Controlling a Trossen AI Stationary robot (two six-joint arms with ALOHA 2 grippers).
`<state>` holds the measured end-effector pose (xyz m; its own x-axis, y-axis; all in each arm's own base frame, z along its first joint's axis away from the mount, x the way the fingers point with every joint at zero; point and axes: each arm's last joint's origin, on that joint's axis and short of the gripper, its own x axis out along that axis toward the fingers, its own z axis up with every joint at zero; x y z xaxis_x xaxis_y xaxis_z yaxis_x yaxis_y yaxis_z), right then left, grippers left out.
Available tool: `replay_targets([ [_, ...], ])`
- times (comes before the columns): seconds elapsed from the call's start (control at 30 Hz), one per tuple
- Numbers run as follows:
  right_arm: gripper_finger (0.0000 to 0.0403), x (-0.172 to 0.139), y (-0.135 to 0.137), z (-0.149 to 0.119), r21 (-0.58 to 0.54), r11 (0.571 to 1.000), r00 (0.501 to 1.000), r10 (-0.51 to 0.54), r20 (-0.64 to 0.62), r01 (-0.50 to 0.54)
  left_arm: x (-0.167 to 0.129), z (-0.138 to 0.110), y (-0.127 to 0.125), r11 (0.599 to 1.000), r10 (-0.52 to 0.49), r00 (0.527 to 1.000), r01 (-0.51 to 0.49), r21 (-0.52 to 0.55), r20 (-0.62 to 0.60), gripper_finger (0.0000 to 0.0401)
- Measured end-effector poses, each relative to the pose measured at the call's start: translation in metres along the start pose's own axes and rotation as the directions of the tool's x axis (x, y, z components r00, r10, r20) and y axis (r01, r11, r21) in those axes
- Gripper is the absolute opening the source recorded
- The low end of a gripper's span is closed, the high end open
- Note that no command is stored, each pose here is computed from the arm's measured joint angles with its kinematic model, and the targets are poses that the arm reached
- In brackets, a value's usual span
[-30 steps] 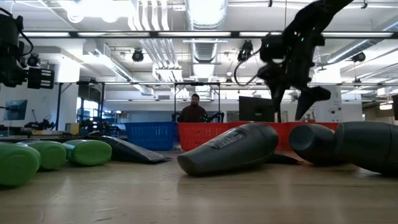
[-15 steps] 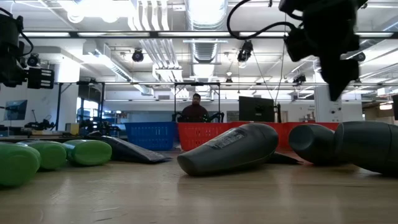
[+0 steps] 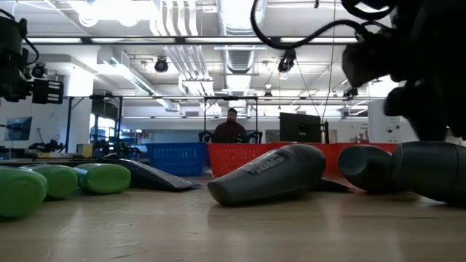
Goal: Pick & Place Travel size toiletries
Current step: Put the gray deodorant into the right red bin
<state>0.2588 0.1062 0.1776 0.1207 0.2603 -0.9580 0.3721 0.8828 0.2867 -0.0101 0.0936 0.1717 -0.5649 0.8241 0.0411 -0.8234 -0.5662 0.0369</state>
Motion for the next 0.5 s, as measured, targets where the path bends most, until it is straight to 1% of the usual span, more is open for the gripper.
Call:
replay_targets([
  [0.1,0.03,0.002,0.009,0.011,-0.121,0.992,1.0,-0.028,0.011,0.03,0.0,0.0,0.0,1.0,0.0,1.0,0.0,0.0,0.0,0.0245],
  [0.2,0.0308,0.002,0.014,0.021,-0.237,0.969,0.997,-0.075,0.0,0.073,0.0,0.0,0.0,1.0,0.0,1.0,0.0,0.0,0.0,0.0245],
  [0.27,0.0316,0.001,0.017,0.027,-0.32,0.944,0.996,-0.088,-0.006,0.081,0.0,0.0,0.0,1.0,0.0,1.0,0.0,0.0,0.0,0.0245],
  [0.37,0.0327,0.003,0.019,0.036,-0.432,0.895,0.992,-0.125,0.008,0.116,0.0,0.0,0.0,1.0,0.0,1.0,0.0,0.0,0.0,0.0245],
  [0.43,0.0333,0.006,0.021,0.041,-0.483,0.863,0.988,-0.151,0.026,0.145,0.0,0.0,0.0,1.0,0.0,1.0,0.0,0.001,0.0,0.0245],
  [0.5,0.034,0.008,0.023,0.046,-0.526,0.838,0.988,-0.152,0.032,0.145,0.0,0.0,0.0,1.0,0.0,1.0,0.0,0.0,0.0,0.0245],
])
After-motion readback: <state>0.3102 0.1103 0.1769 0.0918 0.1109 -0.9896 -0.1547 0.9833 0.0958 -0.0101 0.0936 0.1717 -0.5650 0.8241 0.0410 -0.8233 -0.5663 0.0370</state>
